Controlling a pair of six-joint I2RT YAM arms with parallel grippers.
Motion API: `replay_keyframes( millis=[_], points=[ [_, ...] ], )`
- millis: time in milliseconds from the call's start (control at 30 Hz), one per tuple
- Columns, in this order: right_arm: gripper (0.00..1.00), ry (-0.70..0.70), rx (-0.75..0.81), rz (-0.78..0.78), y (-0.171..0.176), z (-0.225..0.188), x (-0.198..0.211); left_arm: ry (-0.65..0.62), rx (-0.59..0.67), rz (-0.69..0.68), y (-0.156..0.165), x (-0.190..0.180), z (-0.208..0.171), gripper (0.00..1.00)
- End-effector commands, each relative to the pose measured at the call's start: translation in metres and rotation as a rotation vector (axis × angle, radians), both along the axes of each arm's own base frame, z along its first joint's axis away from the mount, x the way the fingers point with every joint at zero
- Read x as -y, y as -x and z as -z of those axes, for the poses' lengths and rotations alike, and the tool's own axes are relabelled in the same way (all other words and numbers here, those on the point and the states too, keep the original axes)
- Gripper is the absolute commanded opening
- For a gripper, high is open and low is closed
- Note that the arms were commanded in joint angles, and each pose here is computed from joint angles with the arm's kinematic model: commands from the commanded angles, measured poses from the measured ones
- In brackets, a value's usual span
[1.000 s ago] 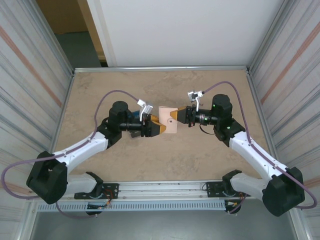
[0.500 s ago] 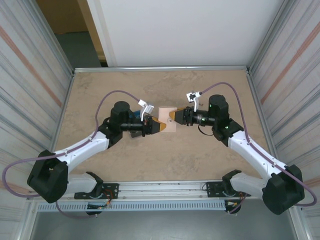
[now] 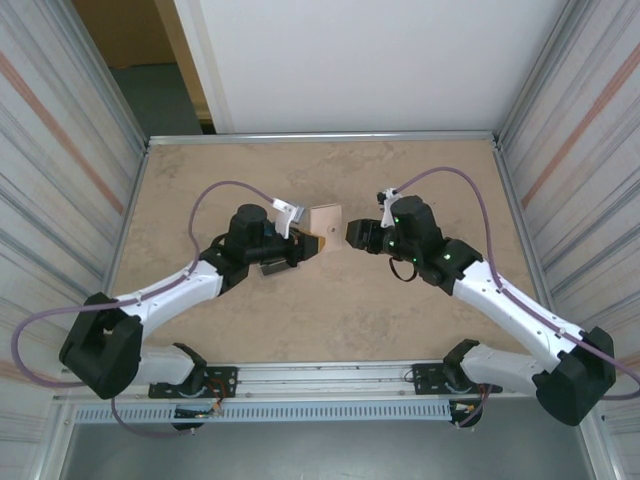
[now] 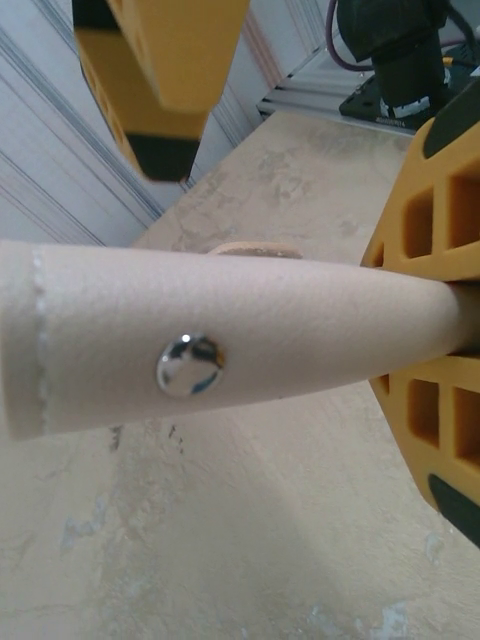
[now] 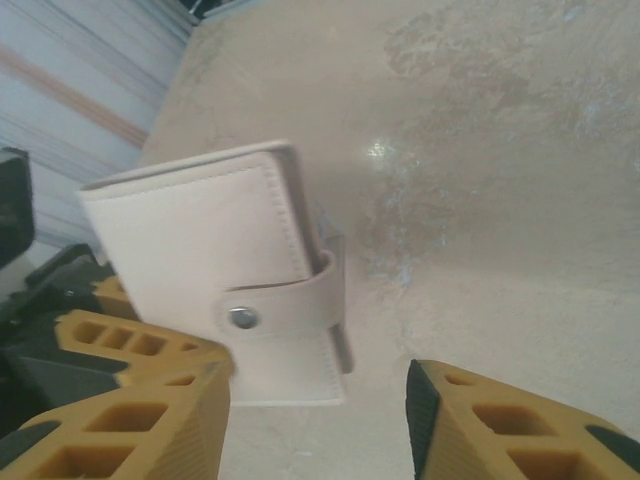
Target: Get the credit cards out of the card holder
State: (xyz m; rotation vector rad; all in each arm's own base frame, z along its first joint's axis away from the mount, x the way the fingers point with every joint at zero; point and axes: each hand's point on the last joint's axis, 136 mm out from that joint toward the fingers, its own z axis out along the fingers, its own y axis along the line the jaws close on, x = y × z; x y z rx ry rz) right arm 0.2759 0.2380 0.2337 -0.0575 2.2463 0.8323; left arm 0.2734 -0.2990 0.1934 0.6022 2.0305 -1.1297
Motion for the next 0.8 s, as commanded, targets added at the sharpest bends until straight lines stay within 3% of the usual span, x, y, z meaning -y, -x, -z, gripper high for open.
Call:
replay_keyframes(
  millis=[0, 300, 767],
  points=[
    [0.46, 0.039, -0.041, 0.095, -0.006, 0.003, 0.000, 0.004, 0.058, -0.012, -0.010, 0.006, -0.015, 0.00],
    [0.40, 0.103, -0.075, 0.070, -0.016, 0.009, -0.035, -0.002, 0.047, -0.009, -0.010, 0.007, -0.011, 0.00],
    [0.40, 0.144, -0.119, 0.072, -0.027, 0.028, -0.046, -0.003, 0.052, -0.018, -0.013, 0.007, -0.013, 0.00]
  ],
)
